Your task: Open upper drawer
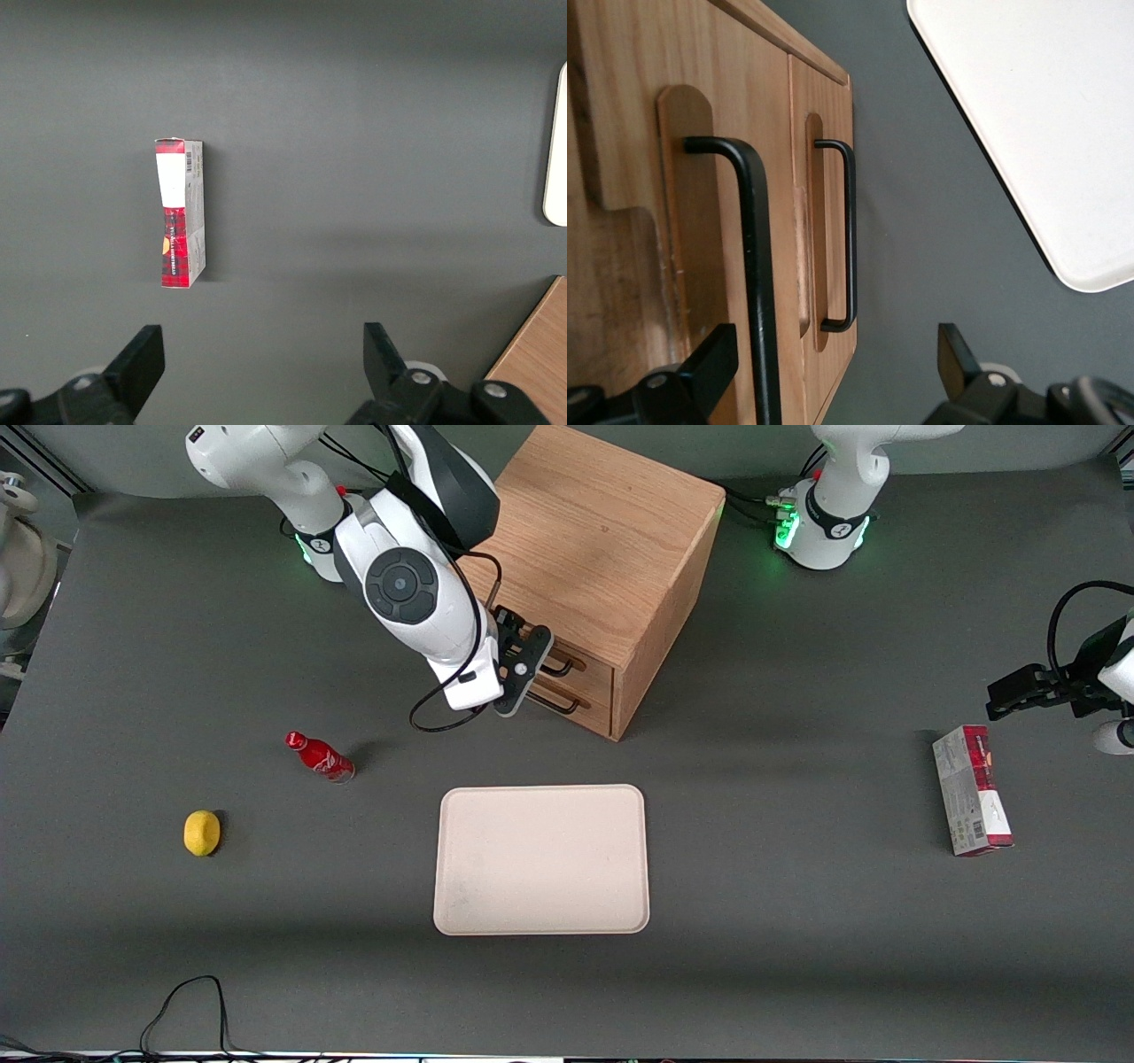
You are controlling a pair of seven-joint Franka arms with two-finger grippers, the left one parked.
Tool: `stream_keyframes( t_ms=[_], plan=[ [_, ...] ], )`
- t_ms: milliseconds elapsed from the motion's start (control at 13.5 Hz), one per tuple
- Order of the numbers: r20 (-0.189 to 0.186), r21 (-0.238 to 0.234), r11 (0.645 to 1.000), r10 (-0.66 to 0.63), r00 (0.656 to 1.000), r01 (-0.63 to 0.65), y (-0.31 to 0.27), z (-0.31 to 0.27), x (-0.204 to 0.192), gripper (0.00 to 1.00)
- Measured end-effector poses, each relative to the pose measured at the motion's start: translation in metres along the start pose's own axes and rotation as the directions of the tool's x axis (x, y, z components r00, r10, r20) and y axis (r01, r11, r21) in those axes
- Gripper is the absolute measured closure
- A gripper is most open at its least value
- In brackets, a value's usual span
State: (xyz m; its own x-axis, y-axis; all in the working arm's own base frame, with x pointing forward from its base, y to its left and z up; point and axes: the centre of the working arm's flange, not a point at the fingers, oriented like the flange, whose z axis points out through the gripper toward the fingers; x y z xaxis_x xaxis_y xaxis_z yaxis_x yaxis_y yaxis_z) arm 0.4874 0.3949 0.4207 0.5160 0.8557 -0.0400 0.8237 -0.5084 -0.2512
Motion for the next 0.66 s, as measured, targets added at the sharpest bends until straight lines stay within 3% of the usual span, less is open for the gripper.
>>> stream_keyframes(
  t_ms=[665],
  plan=[
    [-0.006, -0.008, 1.000, 0.002, 1.000, -0.002, 0.005, 0.024, -0.004, 0.00]
  ],
)
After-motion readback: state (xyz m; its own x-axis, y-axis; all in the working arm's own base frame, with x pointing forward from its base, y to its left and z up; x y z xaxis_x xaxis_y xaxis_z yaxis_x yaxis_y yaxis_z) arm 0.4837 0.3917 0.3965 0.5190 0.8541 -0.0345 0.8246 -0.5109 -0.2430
